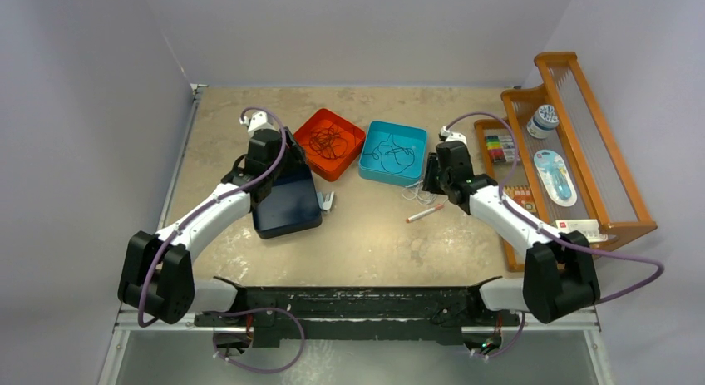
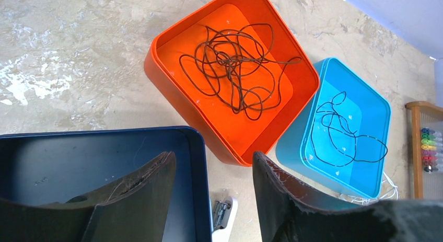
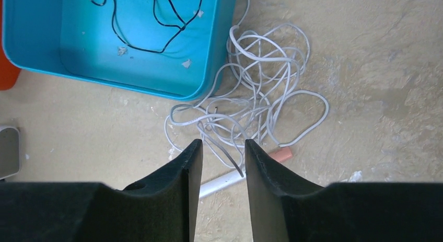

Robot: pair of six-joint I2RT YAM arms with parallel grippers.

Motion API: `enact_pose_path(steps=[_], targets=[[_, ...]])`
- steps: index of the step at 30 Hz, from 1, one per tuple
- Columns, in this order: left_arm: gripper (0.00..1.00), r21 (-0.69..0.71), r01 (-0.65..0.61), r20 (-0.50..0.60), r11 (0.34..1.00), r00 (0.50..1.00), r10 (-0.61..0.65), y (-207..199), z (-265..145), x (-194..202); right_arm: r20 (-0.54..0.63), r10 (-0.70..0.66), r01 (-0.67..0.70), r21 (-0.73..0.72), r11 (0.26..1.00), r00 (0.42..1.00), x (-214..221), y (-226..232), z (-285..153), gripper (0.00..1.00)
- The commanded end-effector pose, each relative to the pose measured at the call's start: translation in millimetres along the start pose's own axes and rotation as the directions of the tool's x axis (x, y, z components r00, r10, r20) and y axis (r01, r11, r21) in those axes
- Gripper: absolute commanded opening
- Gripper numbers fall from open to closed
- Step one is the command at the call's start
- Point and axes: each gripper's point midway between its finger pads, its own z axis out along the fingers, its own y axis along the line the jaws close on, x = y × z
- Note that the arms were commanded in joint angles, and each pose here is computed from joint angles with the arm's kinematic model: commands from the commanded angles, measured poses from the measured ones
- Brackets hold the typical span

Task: Untangle the cables

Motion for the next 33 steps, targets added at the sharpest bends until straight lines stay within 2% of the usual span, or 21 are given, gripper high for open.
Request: enact_pose_path(steps=[1,6,12,16,26,28,33], targets=[[0.55,0.048,0.000,0.054,0.999,0.999,-0.003,-18.0,-4.0,-22.4,0.016,-0.022,0.022,0.014,1.000,1.000,-7.8,-0.5,8.8,0.37],[0.55,0.044,0.000,0.059,0.999,0.998,-0.003,-16.6,-5.4,-23.1,0.002,-0.038,0.038,0.034,0.999,0.999,-5.1,-3.6,15.1,0.31],[0.55,0.044,0.001,0.068,0.999,0.998,-0.004,-17.5,-6.5,-25.9,0.084,-0.036,0.035,0.018,0.999,0.996,-28.4,-0.3,-0.6,0.08],[0.55,0.043,0.001,0.075,0.999,0.997,-0.005,-18.3,-6.4,-28.6,0.147,-0.050,0.044,0.045,0.998,0.988,-49.9,-4.7,-18.8,0.00],[0.55,0.062,0.001,0.069,0.998,0.998,-0.005,-22.4,-6.5,-29.0,0.247,-0.058,0.040,0.076,0.996,0.967,-84.7,-12.1,-64.2,0.00],[0.55,0.069,0.000,0.066,0.998,0.998,-0.005,-24.1,-6.5,-28.6,0.312,-0.046,0.028,0.060,0.998,0.949,-106.9,-8.7,-85.0,0.00],[0.57,0.094,-0.011,0.068,0.996,0.998,0.004,-30.2,-8.3,-31.8,0.409,-0.051,0.034,0.048,0.998,0.911,-131.6,-11.0,-125.7,0.00]])
